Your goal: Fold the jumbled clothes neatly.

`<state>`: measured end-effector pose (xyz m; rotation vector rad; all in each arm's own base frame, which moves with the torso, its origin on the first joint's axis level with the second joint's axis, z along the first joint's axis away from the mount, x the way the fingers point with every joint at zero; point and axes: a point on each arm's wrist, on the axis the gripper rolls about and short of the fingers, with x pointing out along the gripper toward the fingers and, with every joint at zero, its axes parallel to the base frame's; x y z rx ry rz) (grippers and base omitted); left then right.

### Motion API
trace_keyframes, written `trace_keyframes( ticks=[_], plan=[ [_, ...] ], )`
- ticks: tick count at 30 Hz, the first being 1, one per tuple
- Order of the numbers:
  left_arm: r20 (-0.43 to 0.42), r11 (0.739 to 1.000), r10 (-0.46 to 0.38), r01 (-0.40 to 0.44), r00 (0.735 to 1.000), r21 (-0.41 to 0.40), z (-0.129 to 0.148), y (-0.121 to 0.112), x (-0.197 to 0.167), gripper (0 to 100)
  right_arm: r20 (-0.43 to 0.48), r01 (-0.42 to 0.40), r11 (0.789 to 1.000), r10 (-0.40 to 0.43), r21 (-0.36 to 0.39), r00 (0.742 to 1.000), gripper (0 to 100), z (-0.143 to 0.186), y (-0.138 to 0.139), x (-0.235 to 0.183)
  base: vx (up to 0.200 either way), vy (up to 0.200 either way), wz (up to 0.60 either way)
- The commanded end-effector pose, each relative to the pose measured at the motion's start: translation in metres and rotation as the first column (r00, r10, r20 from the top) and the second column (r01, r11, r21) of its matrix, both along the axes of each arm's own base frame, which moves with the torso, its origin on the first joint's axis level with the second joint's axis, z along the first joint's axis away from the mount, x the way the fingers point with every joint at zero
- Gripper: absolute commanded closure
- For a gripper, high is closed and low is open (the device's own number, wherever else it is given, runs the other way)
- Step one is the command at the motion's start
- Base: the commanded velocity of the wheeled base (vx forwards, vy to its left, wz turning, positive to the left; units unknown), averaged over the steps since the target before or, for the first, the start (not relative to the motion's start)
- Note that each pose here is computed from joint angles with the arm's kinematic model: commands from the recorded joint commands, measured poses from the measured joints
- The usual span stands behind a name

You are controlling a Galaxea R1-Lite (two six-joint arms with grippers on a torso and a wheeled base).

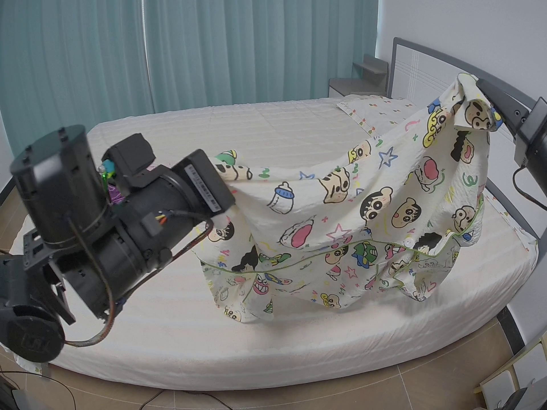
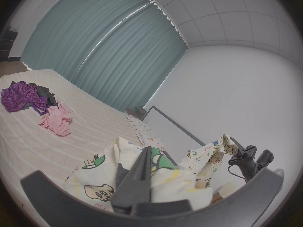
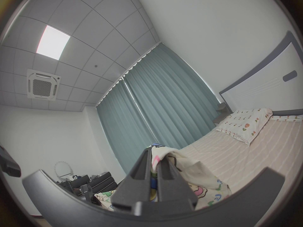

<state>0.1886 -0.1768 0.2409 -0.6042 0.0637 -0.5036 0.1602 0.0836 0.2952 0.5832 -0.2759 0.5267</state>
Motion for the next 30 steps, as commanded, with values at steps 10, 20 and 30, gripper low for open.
trace_keyframes(
  ticks=[10,20,30],
  plan=[
    [0.102,1.000,0.019,-0.021,0.995,0.016,0.026,0.031,-0.030,100,0.122,-0.093,0.996,0.091,0.012,0.988,100,0.016,-0.018,-0.038,-0.020,0.000,0.00],
    [-0.049,0.986,0.022,-0.013,0.999,0.166,-0.009,0.028,-0.021,100,-0.041,-0.053,0.997,0.050,-0.055,0.998,100,-0.015,-0.015,-0.017,0.000,0.000,0.00],
    [-0.150,0.982,0.065,-0.036,0.987,0.184,-0.033,0.018,0.002,100,-0.154,0.020,0.993,-0.038,-0.117,0.987,100,-0.038,-0.020,0.031,0.000,0.000,0.00]
  ],
)
